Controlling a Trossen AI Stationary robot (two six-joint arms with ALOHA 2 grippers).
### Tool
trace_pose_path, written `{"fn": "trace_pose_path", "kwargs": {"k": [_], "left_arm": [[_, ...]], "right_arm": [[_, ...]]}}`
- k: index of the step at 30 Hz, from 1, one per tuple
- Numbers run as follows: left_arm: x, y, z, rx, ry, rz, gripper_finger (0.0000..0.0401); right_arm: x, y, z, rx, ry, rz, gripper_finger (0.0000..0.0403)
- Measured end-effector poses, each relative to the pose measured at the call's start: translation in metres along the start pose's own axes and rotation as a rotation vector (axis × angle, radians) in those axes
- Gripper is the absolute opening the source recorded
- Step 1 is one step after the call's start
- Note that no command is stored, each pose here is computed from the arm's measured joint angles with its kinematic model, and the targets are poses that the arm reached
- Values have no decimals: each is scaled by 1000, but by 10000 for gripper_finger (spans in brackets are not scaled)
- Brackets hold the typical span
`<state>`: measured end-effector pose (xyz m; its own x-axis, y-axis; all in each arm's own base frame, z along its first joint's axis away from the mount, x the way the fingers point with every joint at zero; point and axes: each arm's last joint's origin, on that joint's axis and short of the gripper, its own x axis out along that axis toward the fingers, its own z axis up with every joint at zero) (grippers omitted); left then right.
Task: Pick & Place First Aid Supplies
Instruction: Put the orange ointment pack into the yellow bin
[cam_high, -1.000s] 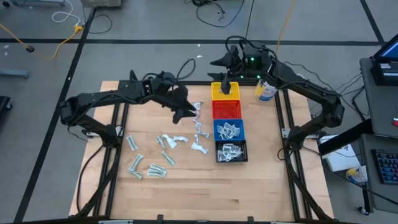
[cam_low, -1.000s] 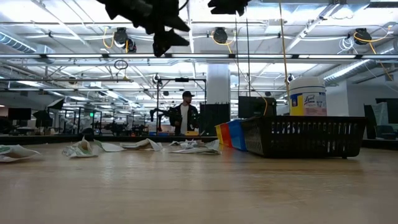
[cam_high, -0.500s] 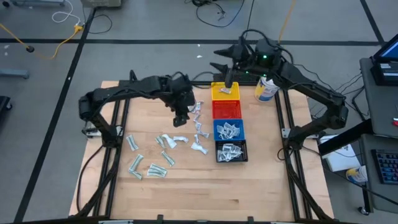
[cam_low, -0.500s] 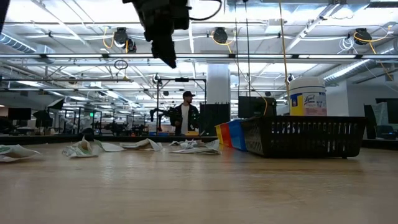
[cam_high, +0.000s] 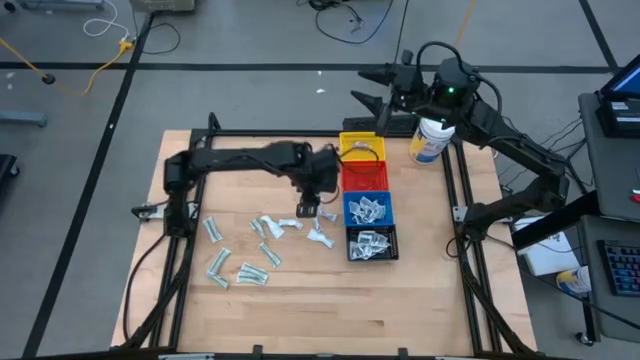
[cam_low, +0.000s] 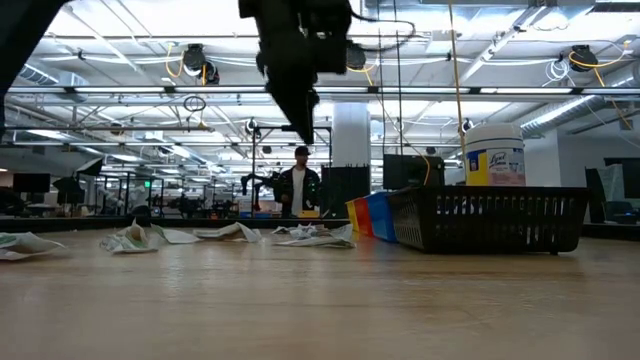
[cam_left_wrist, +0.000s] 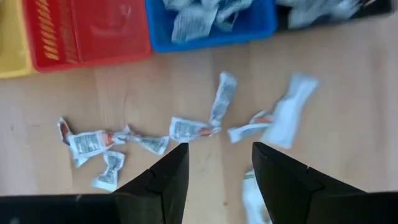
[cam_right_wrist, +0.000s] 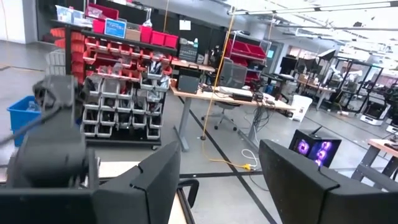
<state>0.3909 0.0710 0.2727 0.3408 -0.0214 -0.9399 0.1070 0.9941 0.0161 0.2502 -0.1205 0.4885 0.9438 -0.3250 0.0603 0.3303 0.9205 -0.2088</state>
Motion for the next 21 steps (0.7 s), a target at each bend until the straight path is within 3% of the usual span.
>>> {"fn": "trace_pose_path", "kwargs": {"k": [11,15,21], "left_arm": [[91,-19,4,125,227,52,182],[111,-24,8,159,227,122,181],[123,-30,16,211,162,133,181]], "right_arm": [[-1,0,0,0,-1,0,212],[-1,0,0,0,-1,0,212],[-1,0,0,0,-1,1,212]]}}
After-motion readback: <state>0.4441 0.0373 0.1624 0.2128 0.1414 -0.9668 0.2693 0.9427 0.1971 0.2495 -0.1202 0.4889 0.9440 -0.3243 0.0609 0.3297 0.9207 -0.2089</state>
